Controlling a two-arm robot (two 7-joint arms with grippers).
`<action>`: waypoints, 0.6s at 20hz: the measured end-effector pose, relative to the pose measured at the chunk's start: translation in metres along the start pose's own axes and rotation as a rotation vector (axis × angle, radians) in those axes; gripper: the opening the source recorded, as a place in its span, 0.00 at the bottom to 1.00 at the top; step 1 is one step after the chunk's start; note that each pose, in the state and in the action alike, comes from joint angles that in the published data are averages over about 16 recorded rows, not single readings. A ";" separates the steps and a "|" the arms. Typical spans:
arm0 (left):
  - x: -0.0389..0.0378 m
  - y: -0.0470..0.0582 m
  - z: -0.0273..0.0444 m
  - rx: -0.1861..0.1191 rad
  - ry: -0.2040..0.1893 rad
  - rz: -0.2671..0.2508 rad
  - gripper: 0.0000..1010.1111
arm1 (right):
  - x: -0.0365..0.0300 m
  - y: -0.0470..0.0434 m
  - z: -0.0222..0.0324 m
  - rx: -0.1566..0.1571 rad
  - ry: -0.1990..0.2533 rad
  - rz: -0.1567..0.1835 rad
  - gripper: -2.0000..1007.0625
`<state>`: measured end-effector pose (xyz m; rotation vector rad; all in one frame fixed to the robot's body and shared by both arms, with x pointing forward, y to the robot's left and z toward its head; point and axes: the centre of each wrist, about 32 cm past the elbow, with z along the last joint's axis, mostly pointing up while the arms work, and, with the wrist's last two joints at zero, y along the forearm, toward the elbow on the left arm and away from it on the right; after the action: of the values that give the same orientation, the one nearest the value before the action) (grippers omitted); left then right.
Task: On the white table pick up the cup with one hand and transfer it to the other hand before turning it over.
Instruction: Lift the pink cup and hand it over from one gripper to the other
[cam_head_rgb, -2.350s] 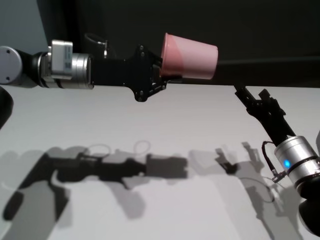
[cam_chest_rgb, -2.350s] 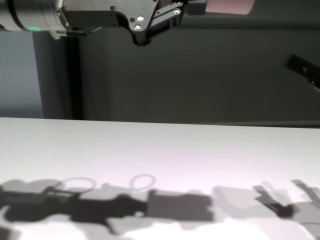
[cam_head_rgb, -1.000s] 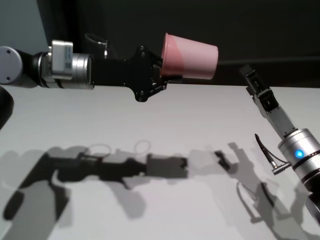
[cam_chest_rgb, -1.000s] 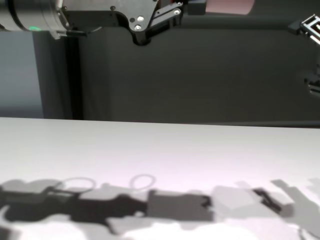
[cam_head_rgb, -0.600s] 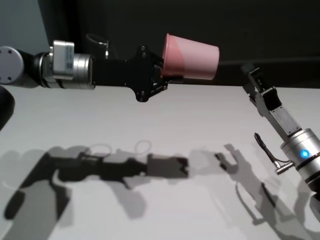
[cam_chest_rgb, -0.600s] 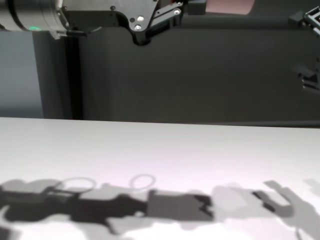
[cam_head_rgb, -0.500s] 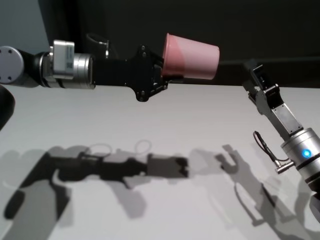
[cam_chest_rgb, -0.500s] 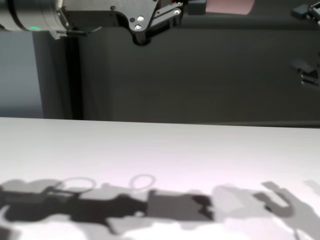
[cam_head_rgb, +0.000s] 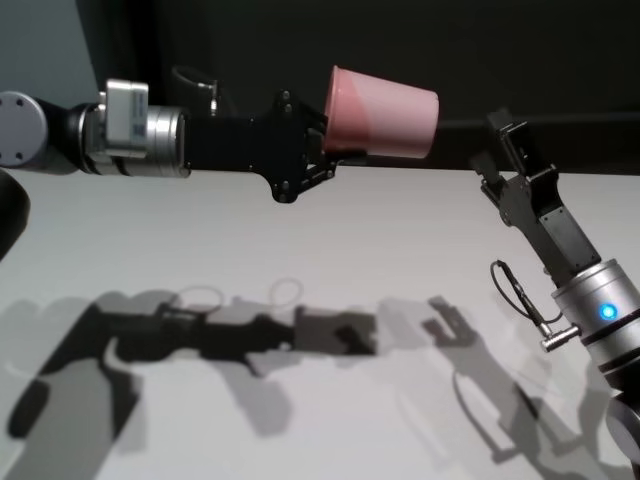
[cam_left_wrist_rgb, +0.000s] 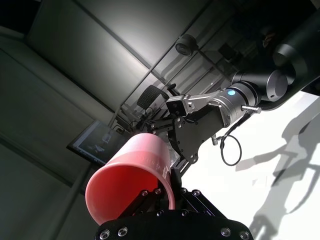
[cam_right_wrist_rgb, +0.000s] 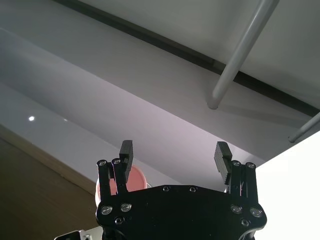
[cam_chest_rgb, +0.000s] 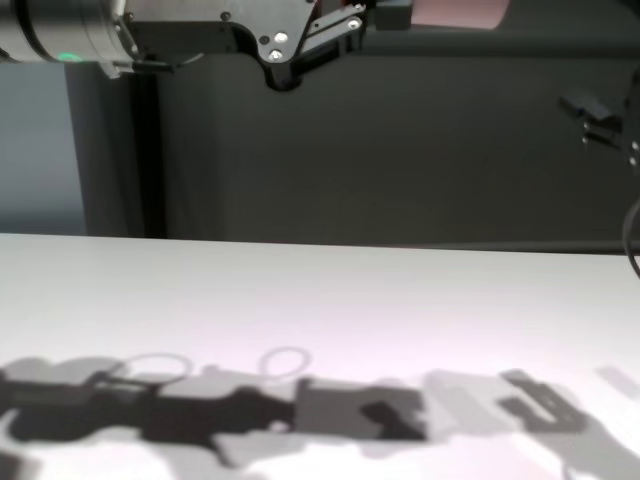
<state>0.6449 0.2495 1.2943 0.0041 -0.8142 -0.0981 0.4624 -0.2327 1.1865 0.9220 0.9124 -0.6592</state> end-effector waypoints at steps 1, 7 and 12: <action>0.0000 0.000 0.0000 0.000 0.000 0.000 0.04 | -0.0001 0.0003 -0.0015 -0.001 0.009 0.007 0.99; 0.0000 0.000 0.0000 0.000 0.000 0.000 0.04 | -0.0003 0.0033 -0.0104 -0.006 0.052 0.042 0.99; 0.0000 0.000 0.0000 0.000 0.000 0.000 0.04 | -0.0002 0.0063 -0.0168 -0.009 0.081 0.067 0.99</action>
<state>0.6449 0.2495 1.2944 0.0041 -0.8142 -0.0981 0.4611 -0.2150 1.1841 0.9730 0.9511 -0.5632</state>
